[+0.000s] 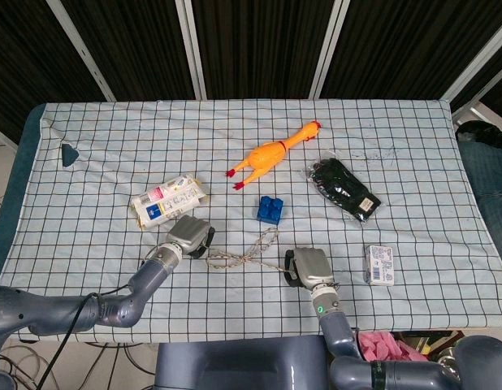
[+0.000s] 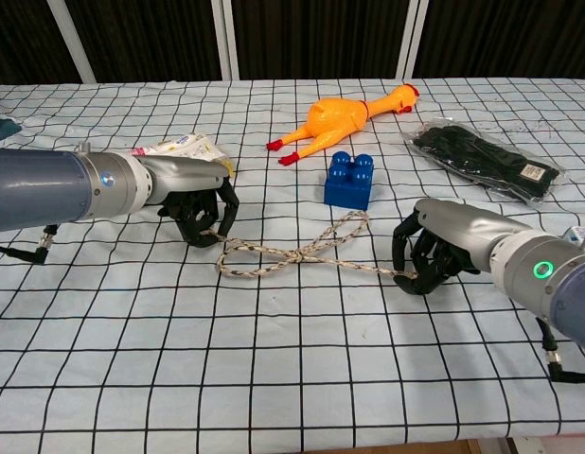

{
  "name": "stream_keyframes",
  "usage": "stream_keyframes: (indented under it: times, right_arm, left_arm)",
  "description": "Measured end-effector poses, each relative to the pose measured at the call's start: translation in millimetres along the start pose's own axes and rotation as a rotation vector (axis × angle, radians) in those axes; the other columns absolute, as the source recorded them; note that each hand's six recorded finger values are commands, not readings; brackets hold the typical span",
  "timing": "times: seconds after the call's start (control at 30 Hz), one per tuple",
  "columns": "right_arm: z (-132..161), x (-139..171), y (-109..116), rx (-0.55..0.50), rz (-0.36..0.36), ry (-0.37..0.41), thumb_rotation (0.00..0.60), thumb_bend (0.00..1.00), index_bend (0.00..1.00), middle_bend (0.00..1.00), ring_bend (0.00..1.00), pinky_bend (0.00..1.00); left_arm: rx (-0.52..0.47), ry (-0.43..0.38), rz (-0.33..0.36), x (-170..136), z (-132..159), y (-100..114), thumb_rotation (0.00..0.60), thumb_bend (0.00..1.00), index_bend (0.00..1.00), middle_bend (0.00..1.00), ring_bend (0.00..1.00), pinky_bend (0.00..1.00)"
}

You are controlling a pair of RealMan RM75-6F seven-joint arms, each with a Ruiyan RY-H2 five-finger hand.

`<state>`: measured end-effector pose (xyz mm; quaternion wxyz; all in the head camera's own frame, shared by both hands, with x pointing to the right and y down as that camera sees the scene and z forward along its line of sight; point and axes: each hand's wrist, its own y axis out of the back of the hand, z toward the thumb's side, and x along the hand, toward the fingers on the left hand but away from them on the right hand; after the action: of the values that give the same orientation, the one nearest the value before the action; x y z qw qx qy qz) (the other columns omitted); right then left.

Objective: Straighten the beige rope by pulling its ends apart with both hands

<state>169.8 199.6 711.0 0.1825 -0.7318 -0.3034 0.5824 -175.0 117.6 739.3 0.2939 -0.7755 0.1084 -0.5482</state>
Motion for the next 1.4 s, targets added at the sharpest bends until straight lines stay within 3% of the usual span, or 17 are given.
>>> stream_keyframes:
  times: [0.4, 1.0, 1.4]
  right_arm:
    - [-31, 12, 38, 0.061, -0.059, -0.021, 0.6, 0.39, 0.61, 0.79, 0.95, 0.87]
    - [-116, 27, 117, 0.099, -0.171, -0.146, 0.6, 0.39, 0.61, 0.79, 0.95, 0.87]
    - [-164, 19, 138, 0.107, -0.189, -0.246, 0.6, 0.39, 0.61, 0.79, 0.95, 0.87]
  left_arm:
    - [-0.001, 0.034, 0.039, -13, -19, 20, 0.6, 0.45, 0.61, 0.8, 0.83, 0.81]
    - [-0.016, 0.126, 0.149, -62, -72, 70, 0.6, 0.45, 0.61, 0.8, 0.83, 0.81]
    - [-0.044, 0.169, 0.145, -84, -104, 69, 0.6, 0.45, 0.61, 0.8, 0.83, 0.81]
